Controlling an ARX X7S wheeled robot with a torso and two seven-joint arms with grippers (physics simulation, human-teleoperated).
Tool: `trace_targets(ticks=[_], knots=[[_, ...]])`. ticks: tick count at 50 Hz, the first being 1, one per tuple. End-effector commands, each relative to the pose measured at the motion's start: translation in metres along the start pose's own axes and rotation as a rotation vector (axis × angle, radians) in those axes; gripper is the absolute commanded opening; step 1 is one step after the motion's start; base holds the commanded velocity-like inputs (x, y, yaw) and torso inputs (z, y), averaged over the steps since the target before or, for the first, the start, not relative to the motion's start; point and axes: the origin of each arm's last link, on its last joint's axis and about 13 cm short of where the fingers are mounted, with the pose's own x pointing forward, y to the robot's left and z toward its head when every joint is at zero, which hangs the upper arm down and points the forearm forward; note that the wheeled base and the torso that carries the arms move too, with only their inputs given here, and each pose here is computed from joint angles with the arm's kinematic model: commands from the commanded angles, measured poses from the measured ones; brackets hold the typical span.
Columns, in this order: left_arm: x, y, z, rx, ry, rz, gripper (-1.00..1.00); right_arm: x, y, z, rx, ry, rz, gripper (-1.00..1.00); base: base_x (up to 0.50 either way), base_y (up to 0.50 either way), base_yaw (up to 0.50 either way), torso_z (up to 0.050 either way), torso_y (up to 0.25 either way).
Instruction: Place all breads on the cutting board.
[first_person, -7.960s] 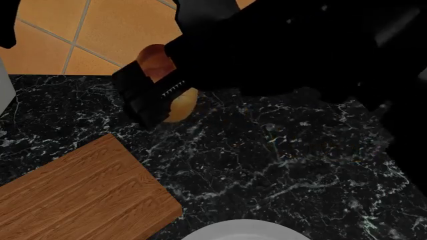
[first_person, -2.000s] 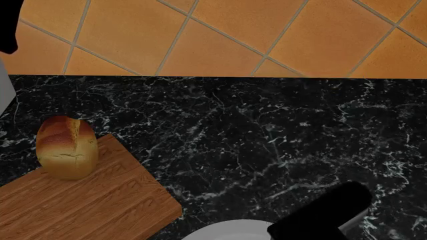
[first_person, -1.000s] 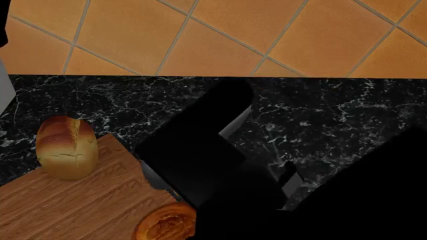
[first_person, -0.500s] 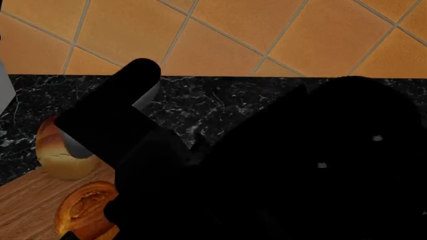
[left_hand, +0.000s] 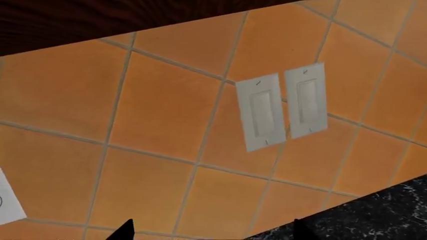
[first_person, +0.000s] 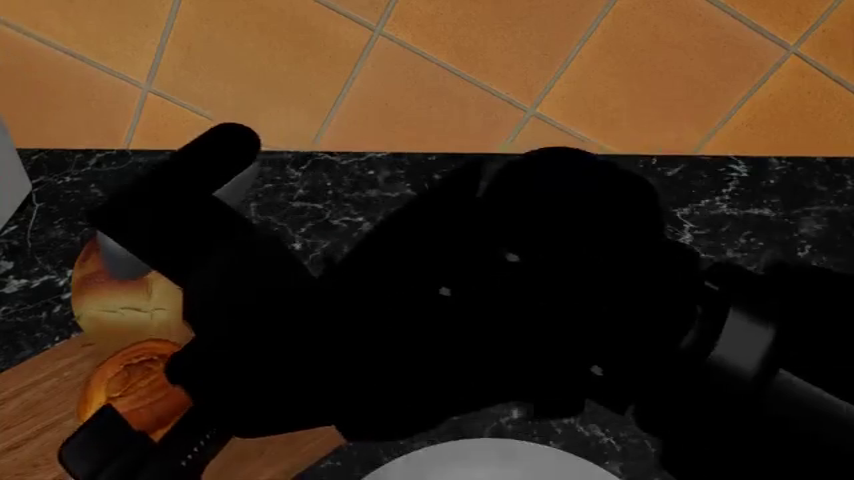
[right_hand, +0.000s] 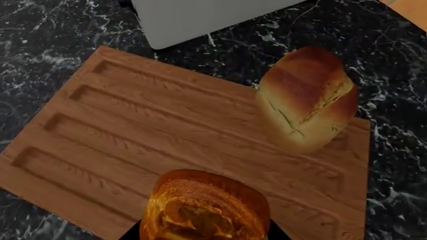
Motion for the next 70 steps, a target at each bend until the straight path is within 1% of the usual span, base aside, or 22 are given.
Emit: trace_targets(ticks=[1,4,8,10,12,15,16,23,27,33,40,45,46,49,51,56,63,64,65,67,69,70], knots=[[0.000,-0.001,0.000,-0.004,-0.030,-0.004,1.00,0.026,-0.003,-0.004,-0.040,0.024,0.023,-1.00,0.00,0.00,0.00,0.000,0.000],[-0.001,-0.001,0.001,-0.003,-0.032,0.000,1.00,0.032,-0.001,-0.010,-0.042,0.045,0.032,-1.00,0.00,0.00,0.00,0.000,0.000],[-0.003,-0.001,0.001,-0.003,-0.032,0.002,1.00,0.040,-0.003,-0.017,-0.036,0.063,0.021,-1.00,0.00,0.00,0.00,0.000,0.000],[-0.006,-0.004,0.002,-0.006,-0.037,-0.014,1.00,0.042,-0.002,-0.021,-0.034,0.074,0.020,-1.00,0.00,0.00,0.00,0.000,0.000],[-0.008,-0.006,0.006,0.003,-0.049,-0.026,1.00,0.041,-0.003,-0.020,-0.032,0.074,0.012,-1.00,0.00,0.00,0.00,0.000,0.005],[-0.006,-0.004,0.005,0.001,-0.047,-0.021,1.00,0.039,-0.003,-0.018,-0.035,0.071,0.009,-1.00,0.00,0.00,0.00,0.000,0.000],[-0.005,-0.004,0.005,-0.001,-0.047,-0.019,1.00,0.038,-0.003,-0.017,-0.041,0.067,-0.001,1.00,0.00,0.00,0.00,0.000,0.000],[-0.006,-0.003,0.007,-0.001,-0.051,-0.015,1.00,0.033,-0.003,-0.012,-0.058,0.050,-0.018,1.00,0.00,0.00,0.00,0.000,0.000],[-0.005,-0.003,0.008,-0.002,-0.055,-0.015,1.00,0.023,0.000,-0.003,-0.082,0.025,-0.038,1.00,0.00,0.00,0.00,0.000,0.000],[-0.005,-0.004,0.007,-0.003,-0.055,-0.019,1.00,-0.006,0.014,0.013,-0.133,-0.021,-0.065,1.00,0.00,0.00,0.00,0.000,0.000],[-0.009,-0.006,0.014,0.004,-0.063,-0.021,1.00,-0.023,0.020,0.019,-0.163,-0.054,-0.099,1.00,0.00,0.00,0.00,0.000,0.000],[-0.012,-0.008,0.016,0.009,-0.068,-0.024,1.00,-0.046,0.032,0.028,-0.189,-0.141,-0.129,1.00,0.00,0.00,0.00,0.000,0.000],[-0.014,-0.008,0.016,0.008,-0.070,-0.023,1.00,-0.056,0.037,0.031,-0.200,-0.171,-0.135,1.00,0.00,0.00,0.00,0.000,0.000],[-0.016,-0.009,0.015,0.003,-0.071,-0.024,1.00,-0.077,0.042,0.031,-0.215,-0.230,-0.202,1.00,0.00,0.00,0.00,0.000,0.000],[-0.017,-0.009,0.017,0.001,-0.075,-0.025,1.00,-0.087,0.045,0.028,-0.216,-0.245,-0.236,1.00,0.00,0.00,0.00,0.000,0.000],[-0.021,-0.012,0.019,-0.002,-0.089,-0.038,1.00,-0.111,0.064,0.021,-0.259,-0.300,-0.319,1.00,0.00,0.00,0.00,0.000,0.000],[-0.040,-0.026,0.019,0.014,-0.133,-0.079,1.00,-0.137,0.082,0.019,-0.297,-0.399,-0.459,1.00,0.00,0.00,0.00,0.000,0.000],[-0.043,-0.028,0.019,0.018,-0.141,-0.088,1.00,-0.141,0.085,0.018,-0.325,-0.406,-0.505,1.00,0.00,0.00,0.00,0.000,0.000],[-0.045,-0.029,0.019,0.026,-0.148,-0.090,1.00,-0.145,0.088,0.017,-0.326,-0.417,-0.509,1.00,0.00,0.00,0.00,0.000,0.000],[-0.048,-0.031,0.019,0.024,-0.153,-0.099,1.00,-0.149,0.092,0.016,-0.355,-0.422,-0.559,1.00,0.00,0.00,0.00,0.000,0.000],[-0.055,-0.033,0.022,0.030,-0.160,-0.108,1.00,-0.153,0.096,0.015,-0.372,-0.467,-0.612,1.00,0.00,0.00,0.00,0.000,0.000],[-0.061,-0.034,0.026,0.030,-0.165,-0.110,1.00,-0.156,0.098,0.015,-0.381,-0.496,-0.666,1.00,0.00,0.00,0.00,0.000,0.000]])
